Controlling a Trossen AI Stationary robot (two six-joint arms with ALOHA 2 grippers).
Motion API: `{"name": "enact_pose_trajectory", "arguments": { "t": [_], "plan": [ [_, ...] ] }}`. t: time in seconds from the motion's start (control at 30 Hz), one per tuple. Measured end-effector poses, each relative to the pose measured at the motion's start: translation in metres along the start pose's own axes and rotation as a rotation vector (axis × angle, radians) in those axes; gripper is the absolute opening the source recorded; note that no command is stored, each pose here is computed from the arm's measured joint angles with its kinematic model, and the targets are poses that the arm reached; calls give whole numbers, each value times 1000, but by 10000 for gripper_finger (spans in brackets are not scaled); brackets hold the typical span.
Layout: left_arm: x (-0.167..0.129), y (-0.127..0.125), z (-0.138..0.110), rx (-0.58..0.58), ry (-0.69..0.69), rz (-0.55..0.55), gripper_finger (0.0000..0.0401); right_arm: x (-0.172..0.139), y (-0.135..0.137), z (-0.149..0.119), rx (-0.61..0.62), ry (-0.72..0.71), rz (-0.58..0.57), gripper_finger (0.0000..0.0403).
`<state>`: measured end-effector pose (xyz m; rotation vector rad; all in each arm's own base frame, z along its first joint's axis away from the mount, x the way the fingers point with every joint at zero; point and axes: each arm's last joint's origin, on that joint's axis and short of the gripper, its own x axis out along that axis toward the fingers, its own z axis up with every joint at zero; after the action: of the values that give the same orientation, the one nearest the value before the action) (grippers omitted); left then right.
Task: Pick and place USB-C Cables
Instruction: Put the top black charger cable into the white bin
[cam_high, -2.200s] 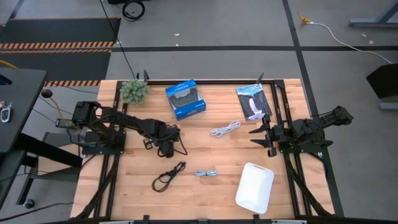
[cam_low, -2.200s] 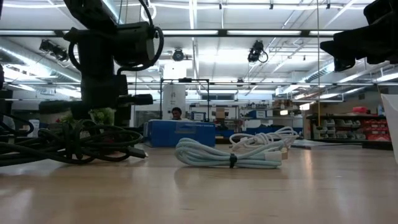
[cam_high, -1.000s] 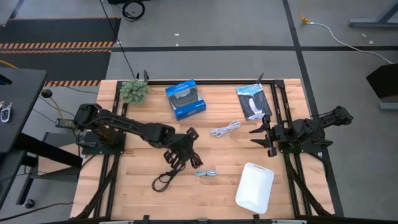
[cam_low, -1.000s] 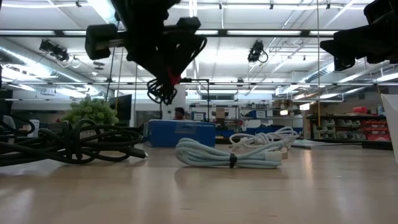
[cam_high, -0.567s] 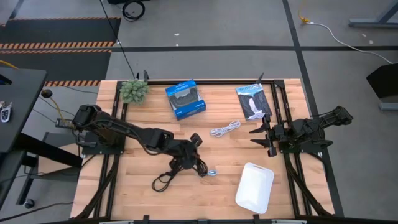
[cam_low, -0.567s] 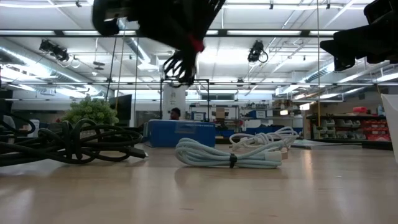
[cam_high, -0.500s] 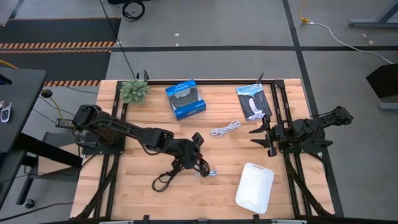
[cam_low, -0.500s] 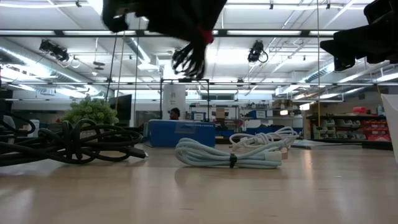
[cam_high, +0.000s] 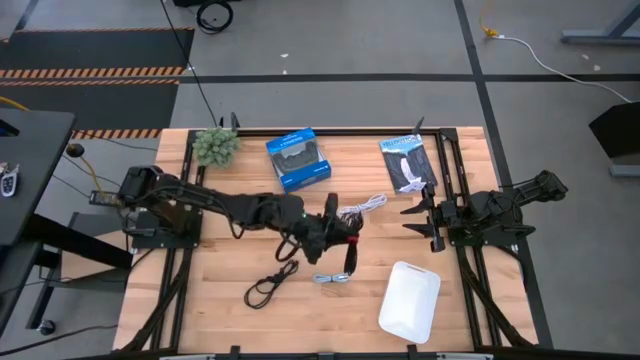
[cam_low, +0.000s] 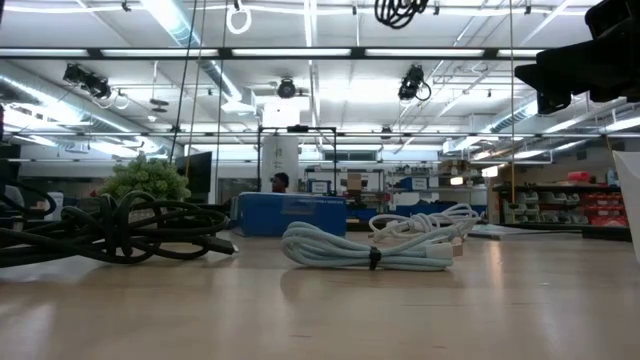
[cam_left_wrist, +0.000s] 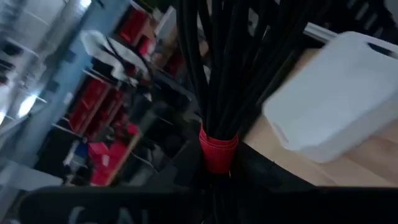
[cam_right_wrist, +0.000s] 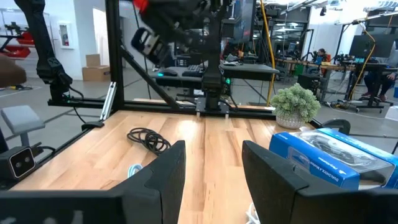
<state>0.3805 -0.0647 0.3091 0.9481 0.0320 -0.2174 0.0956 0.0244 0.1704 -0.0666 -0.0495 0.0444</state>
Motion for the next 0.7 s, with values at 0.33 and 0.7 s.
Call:
{"name": "enact_pose_trajectory", "arguments": {
  "t": [0.33, 0.7],
  "plan": [
    [-3, 23, -31, -455, -47, -39, 74, -2, -2, 18, 23, -180, -17, 165],
    [-7, 38, -49, -856, -113, -137, 75, -16, -12, 53, 161, -566, -125, 165]
  ]
}}
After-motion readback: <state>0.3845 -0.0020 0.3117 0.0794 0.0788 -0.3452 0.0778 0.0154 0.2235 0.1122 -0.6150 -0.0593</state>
